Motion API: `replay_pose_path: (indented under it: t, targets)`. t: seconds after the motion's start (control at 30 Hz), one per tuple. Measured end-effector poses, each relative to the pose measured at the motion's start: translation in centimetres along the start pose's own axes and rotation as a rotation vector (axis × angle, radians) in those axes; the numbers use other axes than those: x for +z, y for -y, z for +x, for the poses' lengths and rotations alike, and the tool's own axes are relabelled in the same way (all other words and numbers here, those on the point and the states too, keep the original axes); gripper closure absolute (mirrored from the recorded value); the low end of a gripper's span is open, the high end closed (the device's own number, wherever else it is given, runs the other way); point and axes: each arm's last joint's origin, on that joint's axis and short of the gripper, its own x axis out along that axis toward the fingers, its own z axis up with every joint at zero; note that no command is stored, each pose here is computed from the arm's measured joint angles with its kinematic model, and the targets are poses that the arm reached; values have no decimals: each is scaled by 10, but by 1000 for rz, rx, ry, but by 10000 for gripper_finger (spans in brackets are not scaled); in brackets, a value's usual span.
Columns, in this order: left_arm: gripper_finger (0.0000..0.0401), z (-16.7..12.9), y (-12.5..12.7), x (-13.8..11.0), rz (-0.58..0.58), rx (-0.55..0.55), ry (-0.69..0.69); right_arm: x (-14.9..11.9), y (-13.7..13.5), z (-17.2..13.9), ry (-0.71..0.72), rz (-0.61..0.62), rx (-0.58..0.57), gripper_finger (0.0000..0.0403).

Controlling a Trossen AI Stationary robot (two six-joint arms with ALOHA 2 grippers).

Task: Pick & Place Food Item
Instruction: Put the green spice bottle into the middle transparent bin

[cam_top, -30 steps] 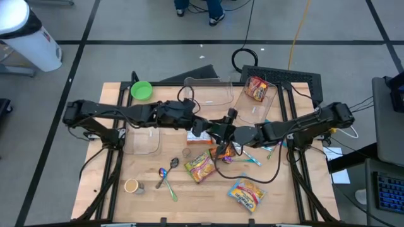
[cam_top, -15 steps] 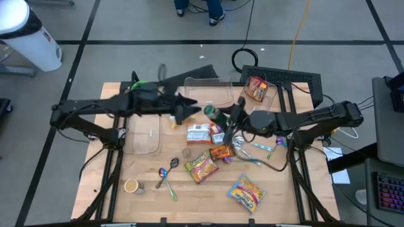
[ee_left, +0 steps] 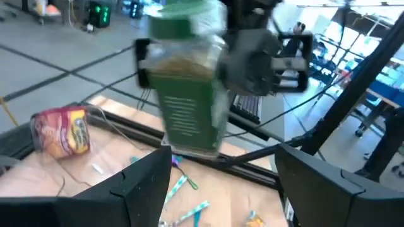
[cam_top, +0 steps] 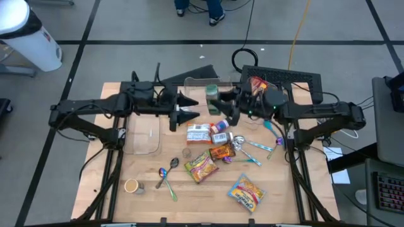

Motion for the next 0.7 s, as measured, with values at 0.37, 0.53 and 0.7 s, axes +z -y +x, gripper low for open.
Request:
replay_pose_path:
  t: [0.37, 0.53, 0.7]
  targets:
    - [114, 1, -27, 4, 3, -64, -51, -12, 15, 26, 84, 107, 42, 209]
    - [114, -1, -39, 7, -11, -133, -80, -24, 16, 38, 125, 127, 64, 209]
    - [114, -2, -44, 7, -17, -174, -102, -33, 14, 44, 173, 134, 50, 210]
